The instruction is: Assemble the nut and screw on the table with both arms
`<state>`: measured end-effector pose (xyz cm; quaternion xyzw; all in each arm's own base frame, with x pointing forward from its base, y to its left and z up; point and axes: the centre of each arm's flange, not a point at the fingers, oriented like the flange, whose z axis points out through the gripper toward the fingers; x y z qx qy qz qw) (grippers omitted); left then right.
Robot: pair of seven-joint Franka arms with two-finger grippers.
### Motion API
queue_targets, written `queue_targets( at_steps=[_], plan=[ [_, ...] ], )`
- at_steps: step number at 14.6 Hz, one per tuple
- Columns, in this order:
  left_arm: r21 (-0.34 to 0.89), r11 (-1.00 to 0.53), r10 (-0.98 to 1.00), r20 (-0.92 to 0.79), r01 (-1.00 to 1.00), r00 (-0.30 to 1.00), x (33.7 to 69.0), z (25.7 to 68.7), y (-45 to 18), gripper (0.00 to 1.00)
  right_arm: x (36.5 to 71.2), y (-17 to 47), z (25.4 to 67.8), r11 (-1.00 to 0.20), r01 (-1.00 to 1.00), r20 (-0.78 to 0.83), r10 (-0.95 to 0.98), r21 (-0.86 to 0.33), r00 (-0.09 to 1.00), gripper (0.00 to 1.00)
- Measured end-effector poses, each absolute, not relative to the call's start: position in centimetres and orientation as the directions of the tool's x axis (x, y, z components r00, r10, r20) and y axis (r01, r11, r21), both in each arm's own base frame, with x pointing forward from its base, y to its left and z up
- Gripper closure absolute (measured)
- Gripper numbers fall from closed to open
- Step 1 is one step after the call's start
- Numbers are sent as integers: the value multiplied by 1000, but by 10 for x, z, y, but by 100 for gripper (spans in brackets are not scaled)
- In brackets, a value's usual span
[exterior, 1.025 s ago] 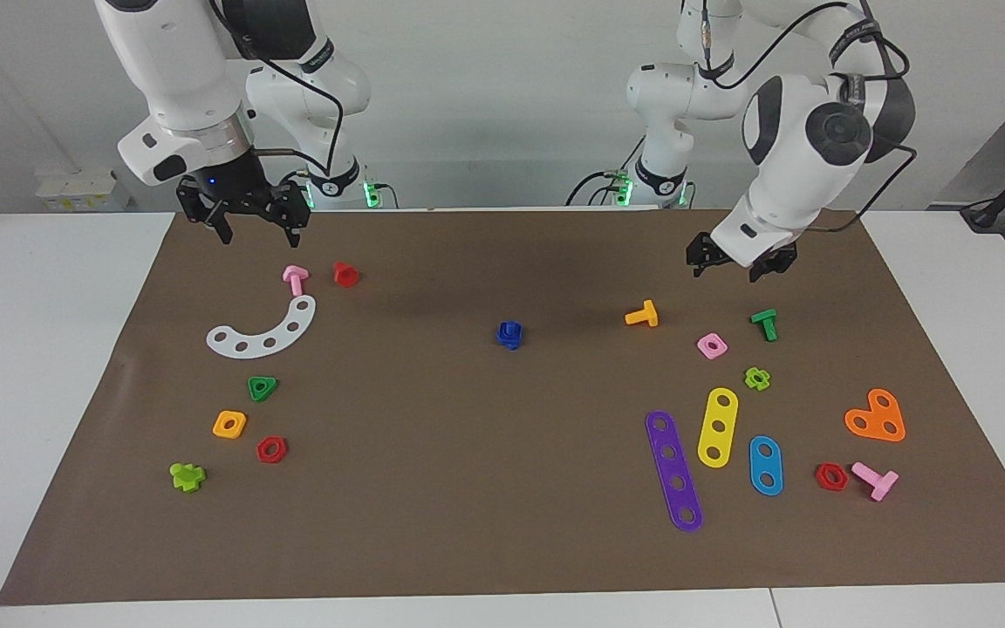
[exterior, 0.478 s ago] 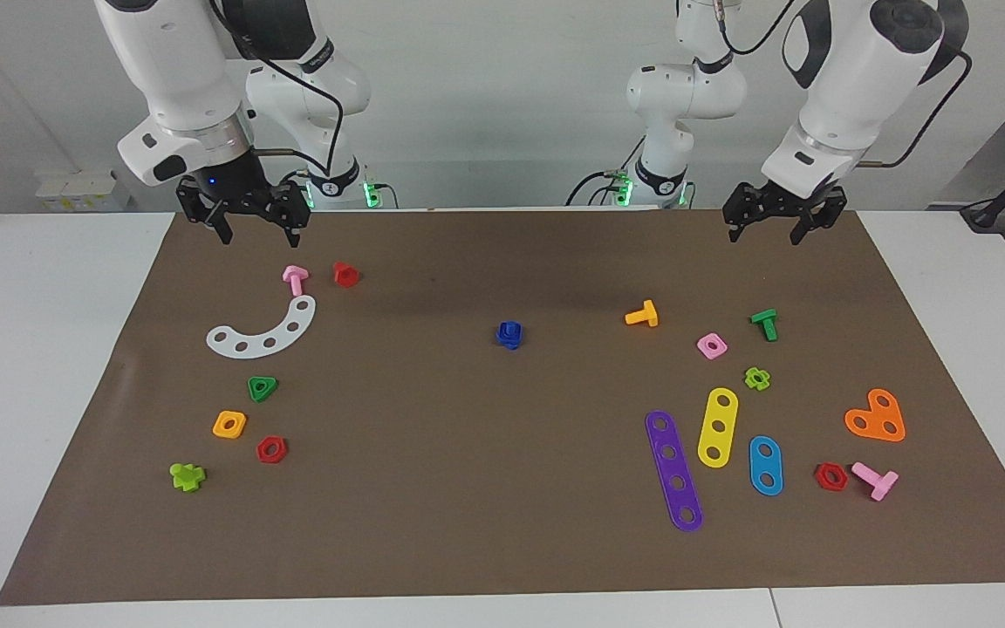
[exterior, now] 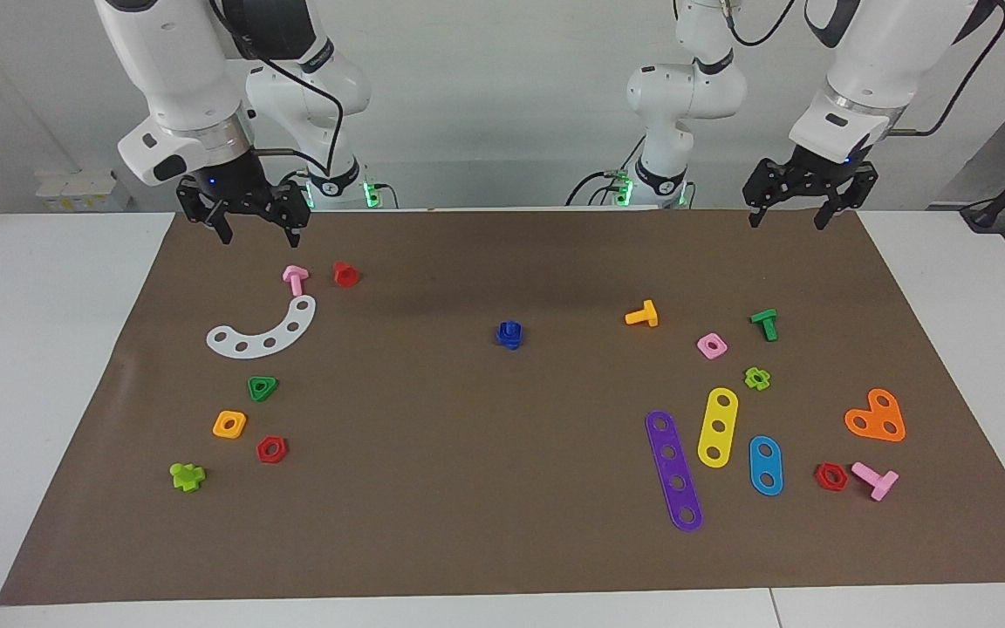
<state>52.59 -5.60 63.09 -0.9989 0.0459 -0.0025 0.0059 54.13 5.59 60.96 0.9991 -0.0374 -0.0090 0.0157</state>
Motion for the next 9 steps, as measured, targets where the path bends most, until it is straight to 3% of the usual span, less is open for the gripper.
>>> queue_targets(
  at_steps=[9],
  plan=[
    [-12, -997, -80, 4, -80, 997, 526, 631, -54, 0, 541, 56, 610, -997, -75, -17, -75, 32, 997, 0]
  ],
)
